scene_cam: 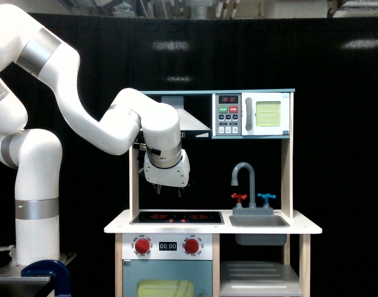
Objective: Turn on the faucet
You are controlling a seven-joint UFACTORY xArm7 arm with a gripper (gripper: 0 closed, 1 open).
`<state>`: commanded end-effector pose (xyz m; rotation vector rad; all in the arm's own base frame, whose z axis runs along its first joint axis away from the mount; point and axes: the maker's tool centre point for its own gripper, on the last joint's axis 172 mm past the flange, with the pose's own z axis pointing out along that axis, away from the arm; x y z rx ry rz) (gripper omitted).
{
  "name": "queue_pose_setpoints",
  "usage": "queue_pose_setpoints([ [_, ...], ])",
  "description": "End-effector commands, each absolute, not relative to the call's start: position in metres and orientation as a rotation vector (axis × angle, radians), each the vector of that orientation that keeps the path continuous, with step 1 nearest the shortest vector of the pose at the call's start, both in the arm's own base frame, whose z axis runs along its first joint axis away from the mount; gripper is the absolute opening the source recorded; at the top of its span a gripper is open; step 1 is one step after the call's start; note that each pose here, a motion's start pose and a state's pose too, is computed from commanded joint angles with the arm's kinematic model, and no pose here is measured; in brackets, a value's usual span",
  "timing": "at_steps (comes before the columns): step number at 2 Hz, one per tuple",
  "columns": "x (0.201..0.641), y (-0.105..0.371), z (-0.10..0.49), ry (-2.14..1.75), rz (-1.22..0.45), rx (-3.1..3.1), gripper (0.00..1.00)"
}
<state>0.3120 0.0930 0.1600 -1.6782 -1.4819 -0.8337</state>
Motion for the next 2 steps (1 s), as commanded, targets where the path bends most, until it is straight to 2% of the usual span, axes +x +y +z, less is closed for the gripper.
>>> queue_pose_setpoints([
  [1,0.308,0.106,0.150,-1.370,-0.993,-1.437,1.00],
  [2,0.309,0.127,0.155,-1.306,-1.079,-1.312,1.00],
])
